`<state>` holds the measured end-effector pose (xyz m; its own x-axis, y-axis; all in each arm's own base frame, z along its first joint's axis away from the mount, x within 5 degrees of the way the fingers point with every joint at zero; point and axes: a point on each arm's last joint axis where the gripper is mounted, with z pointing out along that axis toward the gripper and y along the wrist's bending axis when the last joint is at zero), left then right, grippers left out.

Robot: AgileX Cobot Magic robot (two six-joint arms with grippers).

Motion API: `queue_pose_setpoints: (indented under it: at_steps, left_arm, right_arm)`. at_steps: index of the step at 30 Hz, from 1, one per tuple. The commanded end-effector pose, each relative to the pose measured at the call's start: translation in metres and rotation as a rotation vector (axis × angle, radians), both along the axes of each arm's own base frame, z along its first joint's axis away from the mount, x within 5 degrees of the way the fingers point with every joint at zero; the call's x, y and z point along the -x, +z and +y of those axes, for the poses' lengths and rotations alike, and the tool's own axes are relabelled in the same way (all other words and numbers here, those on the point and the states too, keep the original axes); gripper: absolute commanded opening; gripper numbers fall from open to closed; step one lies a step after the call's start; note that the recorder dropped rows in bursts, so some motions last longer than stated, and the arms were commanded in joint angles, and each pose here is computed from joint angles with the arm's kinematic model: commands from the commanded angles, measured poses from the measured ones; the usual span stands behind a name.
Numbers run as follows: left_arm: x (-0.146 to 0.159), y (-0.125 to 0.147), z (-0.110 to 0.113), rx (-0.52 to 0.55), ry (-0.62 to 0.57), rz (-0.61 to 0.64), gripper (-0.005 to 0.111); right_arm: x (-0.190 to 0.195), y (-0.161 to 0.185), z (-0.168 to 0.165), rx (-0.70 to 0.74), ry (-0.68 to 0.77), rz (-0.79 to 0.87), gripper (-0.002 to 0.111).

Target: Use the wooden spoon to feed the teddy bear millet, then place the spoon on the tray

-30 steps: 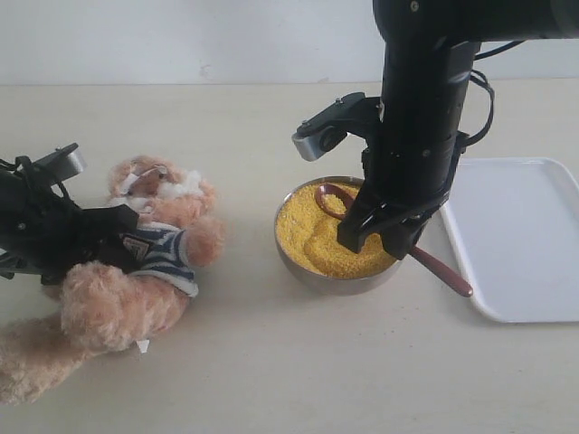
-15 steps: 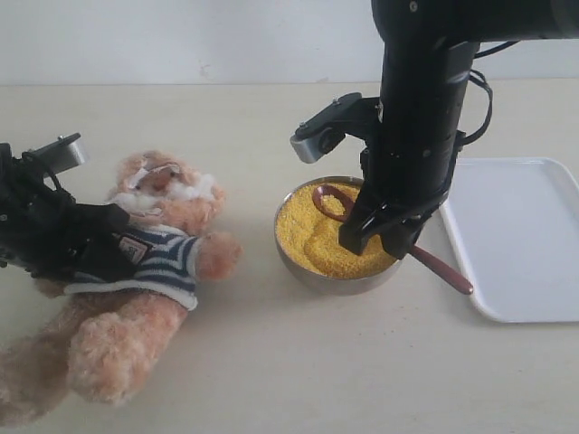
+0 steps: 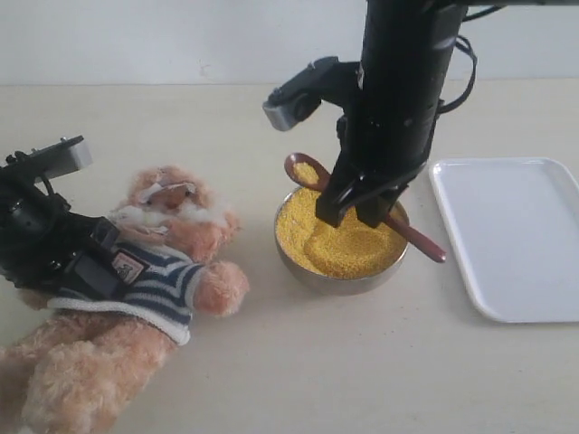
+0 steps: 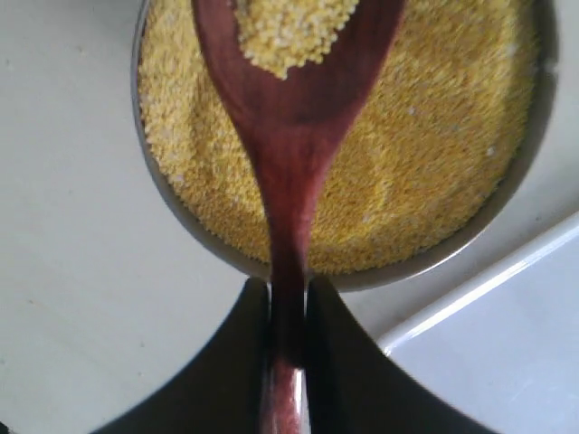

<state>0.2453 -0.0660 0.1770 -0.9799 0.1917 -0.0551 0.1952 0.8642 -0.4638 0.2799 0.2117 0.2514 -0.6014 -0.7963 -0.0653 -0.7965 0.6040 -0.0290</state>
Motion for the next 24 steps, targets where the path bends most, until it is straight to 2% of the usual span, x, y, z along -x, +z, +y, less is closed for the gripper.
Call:
queue_pose_setpoints:
  at_steps: [1,5,10,24]
  left_arm:
    - [0.001,0.012,-0.010,0.022,-0.058,0.012,0.004]
    - [-0.005,0.026,-0.018,0.037,-0.096,-0.023,0.004]
    - [-0.004,0.038,-0.019,0.051,-0.110,-0.024,0.004]
    - [-0.001,0.038,-0.015,-0.001,-0.122,0.008,0.004]
  right_arm:
    - [0.003,0.025,0.012,-0.050,0.037,-0.070,-0.001]
    - [0.012,0.029,0.025,-0.058,0.094,-0.082,-0.001]
    - [0.014,0.028,0.029,-0.060,0.097,-0.077,-0.001]
    - [0.018,0.028,0.033,-0.109,0.079,-0.037,-0.001]
